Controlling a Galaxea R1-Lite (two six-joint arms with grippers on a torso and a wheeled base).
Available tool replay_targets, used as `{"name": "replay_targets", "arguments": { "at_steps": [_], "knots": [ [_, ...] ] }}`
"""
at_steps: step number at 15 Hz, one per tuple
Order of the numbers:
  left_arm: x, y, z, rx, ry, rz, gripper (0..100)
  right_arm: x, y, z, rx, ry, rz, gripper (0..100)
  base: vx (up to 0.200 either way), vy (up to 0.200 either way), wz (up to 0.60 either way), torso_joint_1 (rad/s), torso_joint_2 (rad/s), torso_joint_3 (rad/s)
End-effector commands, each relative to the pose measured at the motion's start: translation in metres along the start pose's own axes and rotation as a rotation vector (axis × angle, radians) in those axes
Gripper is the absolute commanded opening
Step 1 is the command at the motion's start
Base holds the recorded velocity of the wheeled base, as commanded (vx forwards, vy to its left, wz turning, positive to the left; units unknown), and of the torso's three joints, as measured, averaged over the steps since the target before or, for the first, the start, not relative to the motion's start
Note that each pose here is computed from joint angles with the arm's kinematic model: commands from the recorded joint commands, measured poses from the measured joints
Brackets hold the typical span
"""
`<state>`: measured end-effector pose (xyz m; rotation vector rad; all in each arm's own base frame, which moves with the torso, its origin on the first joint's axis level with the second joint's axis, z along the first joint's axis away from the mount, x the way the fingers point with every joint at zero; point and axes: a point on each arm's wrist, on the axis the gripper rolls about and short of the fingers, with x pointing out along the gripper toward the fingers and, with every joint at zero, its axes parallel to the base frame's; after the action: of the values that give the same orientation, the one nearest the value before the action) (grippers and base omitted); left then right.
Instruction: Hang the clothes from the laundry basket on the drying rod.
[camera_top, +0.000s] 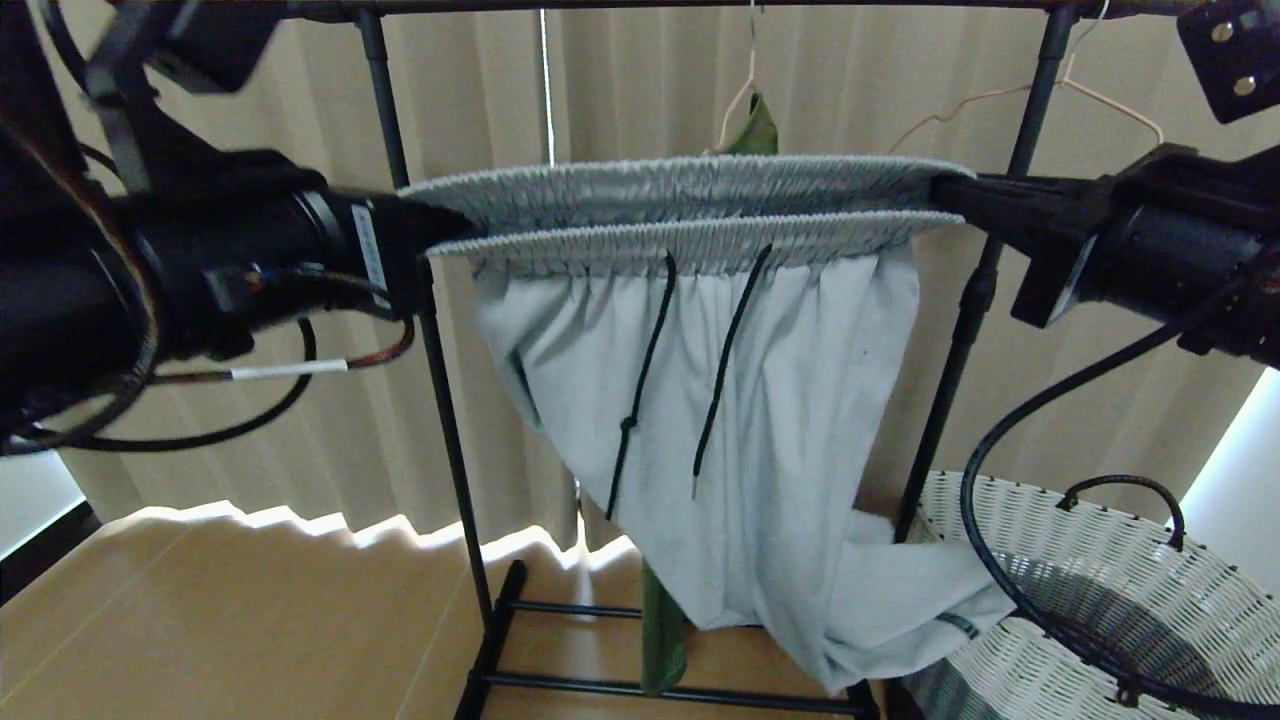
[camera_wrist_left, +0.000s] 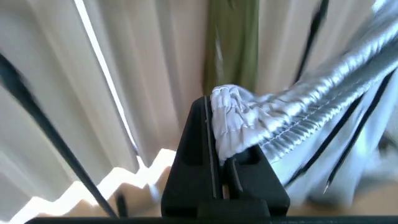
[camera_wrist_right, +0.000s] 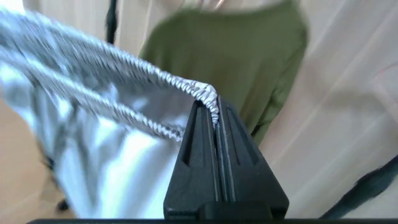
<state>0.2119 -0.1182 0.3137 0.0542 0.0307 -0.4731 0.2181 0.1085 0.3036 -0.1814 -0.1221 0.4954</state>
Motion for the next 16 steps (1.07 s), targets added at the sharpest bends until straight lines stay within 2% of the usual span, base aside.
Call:
{"name": "replay_targets", "arguments": {
  "at_steps": [1,3,5,7,10,16],
  "knots": [
    [-0.005,0.006,0.037,0.053,-0.085,0.027,0,0.015,-0.01,0.009,-0.004,-0.027,-0.035,0,0.0,0.0,0.0,0.0,0.0,0.0],
    [-0.003,0.006,0.035,0.103,-0.075,0.032,0,0.017,-0.01,0.005,-0.001,-0.017,-0.039,0,0.0,0.0,0.0,0.0,0.0,0.0],
    [0.0,0.004,0.009,0.108,0.009,0.022,0,0.014,-0.007,-0.013,0.002,0.029,-0.033,0,0.0,0.0,0.0,0.0,0.0,0.0],
    [0.001,0.003,0.002,0.101,0.029,0.019,0,0.014,-0.006,-0.019,-0.001,0.016,-0.045,0,0.0,0.0,0.0,0.0,0.0,0.0],
    [-0.007,-0.001,0.01,0.104,-0.004,-0.003,0,0.013,-0.008,-0.019,0.001,0.004,-0.073,0,0.0,0.0,0.0,0.0,0.0,0.0],
    [-0.009,-0.009,0.005,0.102,0.013,-0.034,0,0.009,-0.01,-0.02,0.0,0.01,-0.084,0,0.0,0.0,0.0,0.0,0.0,0.0]
  ]
}}
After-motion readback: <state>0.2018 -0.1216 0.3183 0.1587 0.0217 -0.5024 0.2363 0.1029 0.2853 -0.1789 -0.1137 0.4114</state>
